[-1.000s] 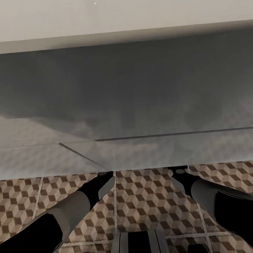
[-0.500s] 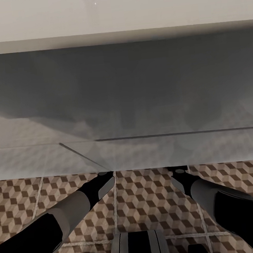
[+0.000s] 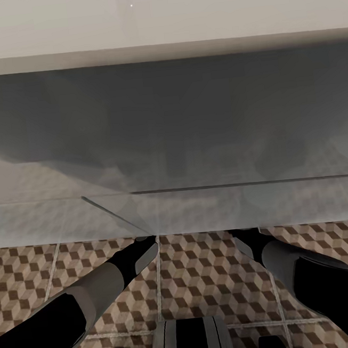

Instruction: Take the four mousetraps from the cabinet in the bathroom and place them on the bathroom floor. Make sure all four end up on the same floor surface, and ensure that at least two of them are either under or directly next to the same bathroom sink.

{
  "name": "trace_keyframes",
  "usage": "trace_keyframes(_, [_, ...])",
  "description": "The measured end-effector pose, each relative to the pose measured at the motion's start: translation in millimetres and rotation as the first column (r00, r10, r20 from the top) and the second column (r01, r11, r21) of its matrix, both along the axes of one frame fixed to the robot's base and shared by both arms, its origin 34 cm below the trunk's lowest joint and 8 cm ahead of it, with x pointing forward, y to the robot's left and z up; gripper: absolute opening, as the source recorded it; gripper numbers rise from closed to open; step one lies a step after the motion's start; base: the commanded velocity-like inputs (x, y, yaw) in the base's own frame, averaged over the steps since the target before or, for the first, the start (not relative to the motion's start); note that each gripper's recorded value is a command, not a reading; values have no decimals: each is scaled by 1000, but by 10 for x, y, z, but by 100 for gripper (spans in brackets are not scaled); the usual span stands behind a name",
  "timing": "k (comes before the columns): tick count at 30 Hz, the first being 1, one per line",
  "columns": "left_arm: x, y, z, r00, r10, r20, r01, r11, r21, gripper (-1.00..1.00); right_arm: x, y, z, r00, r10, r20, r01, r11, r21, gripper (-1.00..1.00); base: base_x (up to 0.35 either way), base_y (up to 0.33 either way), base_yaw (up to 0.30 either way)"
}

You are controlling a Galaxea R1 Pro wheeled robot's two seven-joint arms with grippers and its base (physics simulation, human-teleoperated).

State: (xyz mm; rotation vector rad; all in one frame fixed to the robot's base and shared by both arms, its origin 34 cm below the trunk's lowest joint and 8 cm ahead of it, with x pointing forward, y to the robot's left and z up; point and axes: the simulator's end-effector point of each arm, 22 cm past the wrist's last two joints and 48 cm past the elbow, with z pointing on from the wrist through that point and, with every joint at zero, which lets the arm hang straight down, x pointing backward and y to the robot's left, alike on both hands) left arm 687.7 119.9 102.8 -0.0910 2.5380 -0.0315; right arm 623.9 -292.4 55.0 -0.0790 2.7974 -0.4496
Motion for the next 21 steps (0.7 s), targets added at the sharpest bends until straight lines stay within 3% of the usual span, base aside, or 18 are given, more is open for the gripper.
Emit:
trace_keyframes(8, [0,-1,0,1000,0,0,0,1000,0,-100,4,1,1,1000,2,0,-2,1000,0,-100,0,0,0])
trace_keyframes(9, [0,-2,0,1000,0,0,0,1000,0,-100,4,1,1,1000,2,0,-2,1000,0,100,0,0,0])
trace_keyframes(10, [-1,-1,-3,1000,0,0,0,1000,0,-100,-108,2,-37,999,-23,-46,24,1000,8,100,0,0,0])
trace_keyframes(21, [-1,-1,-3,1000,0,0,0,1000,0,-100,-105,8,-38,999,-25,-42,25,1000,11,100,0,0,0])
